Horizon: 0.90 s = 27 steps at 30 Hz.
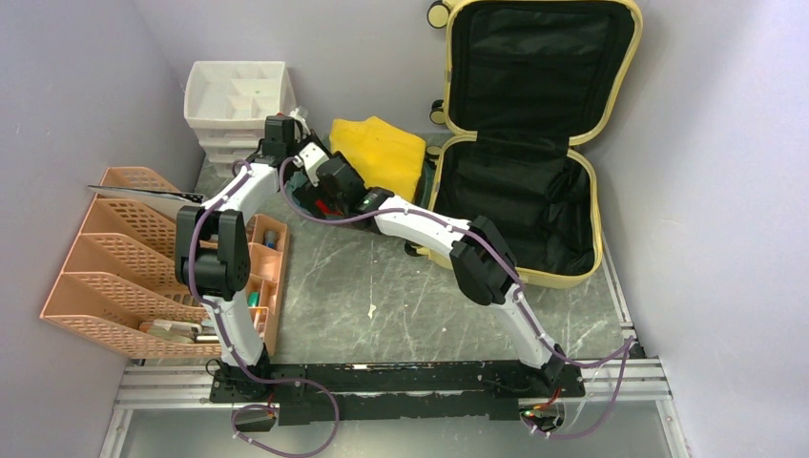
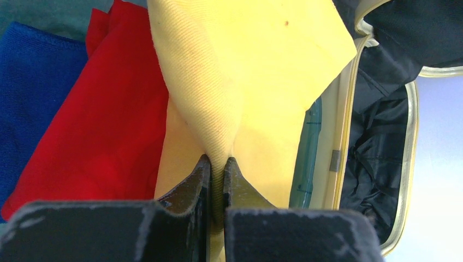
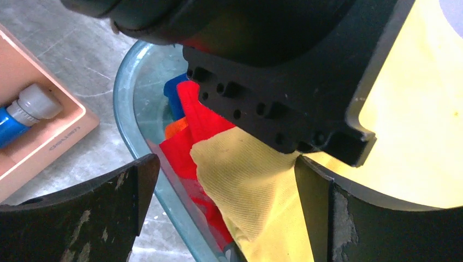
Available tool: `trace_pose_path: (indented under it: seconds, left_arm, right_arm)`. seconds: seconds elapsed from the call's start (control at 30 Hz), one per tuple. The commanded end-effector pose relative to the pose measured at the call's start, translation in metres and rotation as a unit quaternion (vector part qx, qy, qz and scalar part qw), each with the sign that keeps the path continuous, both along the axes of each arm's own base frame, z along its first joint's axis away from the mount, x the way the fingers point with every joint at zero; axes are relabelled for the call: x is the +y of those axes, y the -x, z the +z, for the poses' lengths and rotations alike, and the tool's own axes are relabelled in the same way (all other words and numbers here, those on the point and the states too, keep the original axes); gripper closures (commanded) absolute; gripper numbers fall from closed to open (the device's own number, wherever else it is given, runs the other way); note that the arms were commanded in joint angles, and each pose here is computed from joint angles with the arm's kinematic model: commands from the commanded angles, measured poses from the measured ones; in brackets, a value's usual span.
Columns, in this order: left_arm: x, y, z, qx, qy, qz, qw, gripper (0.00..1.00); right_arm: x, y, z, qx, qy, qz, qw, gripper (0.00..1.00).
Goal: Open, take out, and arrange the luggage
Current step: Adjust the clothes in the bin.
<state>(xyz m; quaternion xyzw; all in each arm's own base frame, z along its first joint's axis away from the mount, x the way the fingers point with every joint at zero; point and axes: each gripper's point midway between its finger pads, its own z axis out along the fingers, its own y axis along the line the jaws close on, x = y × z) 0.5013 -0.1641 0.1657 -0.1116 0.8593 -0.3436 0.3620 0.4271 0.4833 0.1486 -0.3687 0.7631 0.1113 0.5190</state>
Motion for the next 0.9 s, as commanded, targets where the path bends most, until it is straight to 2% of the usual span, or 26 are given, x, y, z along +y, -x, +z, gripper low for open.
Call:
trace_pose_path:
  seconds: [0.0, 0.17, 0.73, 0.8, 0.87]
  left_arm:
    - [-0.021, 0.007, 0.05, -0.053, 0.035, -0.032, 0.997, 0.95]
    - [-0.022, 0.007, 0.052, -0.054, 0.036, -0.032, 0.997, 0.95]
    - [-0.021, 0.007, 0.052, -0.053, 0.034, -0.033, 0.997, 0.95]
    - [-0.021, 0.007, 0.052, -0.053, 0.034, -0.033, 0.997, 0.95]
    - [-0.021, 0.006, 0.052, -0.053, 0.034, -0.032, 0.997, 0.95]
  right_arm:
    - [0.001, -0.008, 0.014, -0.047, -0.002, -0.027, 0.999, 0.0]
    - [-0.006, -0.017, 0.004, -0.068, 0.023, -0.048, 0.996, 0.0]
    - [-0.009, -0.008, -0.039, -0.057, 0.072, -0.05, 0.995, 0.0]
    - [-0.012, -0.007, -0.041, -0.056, 0.078, -0.051, 0.994, 0.06]
    - [-0.014, -0.006, -0.042, -0.054, 0.082, -0.051, 0.994, 0.17]
